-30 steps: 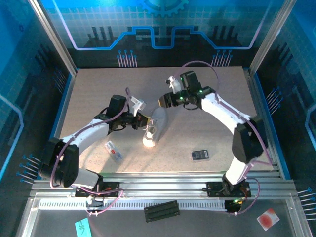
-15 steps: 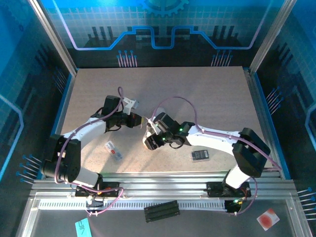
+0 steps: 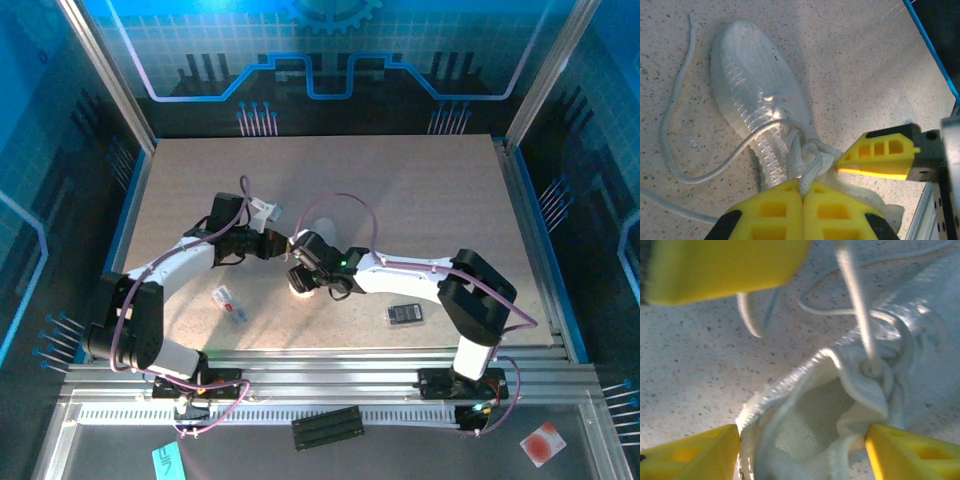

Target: Tie the shoes

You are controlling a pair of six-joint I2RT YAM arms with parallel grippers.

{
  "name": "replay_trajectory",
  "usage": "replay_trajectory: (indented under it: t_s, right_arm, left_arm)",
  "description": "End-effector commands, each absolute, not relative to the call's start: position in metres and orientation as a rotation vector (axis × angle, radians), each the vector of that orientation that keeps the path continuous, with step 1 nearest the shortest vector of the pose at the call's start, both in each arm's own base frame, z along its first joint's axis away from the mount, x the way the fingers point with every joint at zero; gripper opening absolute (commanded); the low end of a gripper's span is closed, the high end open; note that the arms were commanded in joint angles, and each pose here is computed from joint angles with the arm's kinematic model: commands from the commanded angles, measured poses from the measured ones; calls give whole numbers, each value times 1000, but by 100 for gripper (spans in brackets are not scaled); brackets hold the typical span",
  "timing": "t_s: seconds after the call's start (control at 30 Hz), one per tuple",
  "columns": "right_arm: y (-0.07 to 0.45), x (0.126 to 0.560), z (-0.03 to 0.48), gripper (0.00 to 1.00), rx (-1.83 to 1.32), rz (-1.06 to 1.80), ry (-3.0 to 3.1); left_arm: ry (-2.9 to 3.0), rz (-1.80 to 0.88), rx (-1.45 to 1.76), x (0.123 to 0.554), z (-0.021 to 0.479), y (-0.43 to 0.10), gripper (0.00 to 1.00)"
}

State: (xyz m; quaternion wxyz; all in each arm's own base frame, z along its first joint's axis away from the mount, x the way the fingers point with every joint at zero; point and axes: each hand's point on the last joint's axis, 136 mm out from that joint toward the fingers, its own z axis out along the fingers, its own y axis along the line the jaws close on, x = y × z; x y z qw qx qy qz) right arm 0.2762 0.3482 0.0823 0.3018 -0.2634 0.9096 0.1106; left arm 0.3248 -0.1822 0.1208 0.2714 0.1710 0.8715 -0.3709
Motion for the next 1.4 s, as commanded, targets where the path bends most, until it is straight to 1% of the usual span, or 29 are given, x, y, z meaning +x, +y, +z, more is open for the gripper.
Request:
replay_trajectory:
  t_s: [0.0, 0.1, 0.13, 0.37, 0.47, 0.63, 0.77, 1.03, 1.2, 1.37]
  right_arm:
    - [313, 292, 100, 61, -610, 222, 2364]
    - [304, 287, 101, 53, -643, 236, 2360]
    - [302, 286, 101, 52, -656, 227, 2365]
    - [295, 285, 103, 51, -709, 180, 2372]
    - [288, 283, 109, 54, -710, 175, 2372]
    - [300, 269, 152, 58, -772, 403, 2191]
    - [305, 268, 181, 59, -796, 552, 2078]
    - [325, 287, 180, 67, -978, 570, 1944]
    - [334, 303, 170, 71, -985, 633, 1928]
    - [345, 320, 161, 72, -959, 643, 1942]
  left_arm:
    - [2275, -1009, 568, 320, 142, -187, 0]
    - [2238, -1018, 640, 317, 149, -195, 0]
    - [2227, -1024, 659, 316, 151, -198, 0]
    - [2204, -1038, 701, 315, 159, -215, 0]
    - [2201, -1051, 702, 313, 164, -221, 0]
    - [2209, -1096, 661, 313, 177, -232, 0]
    - [2219, -1125, 615, 318, 186, -237, 0]
    - [2316, -1162, 535, 332, 185, -245, 0]
    - [2334, -1197, 509, 336, 185, -251, 0]
    - [2362, -1205, 509, 335, 178, -252, 0]
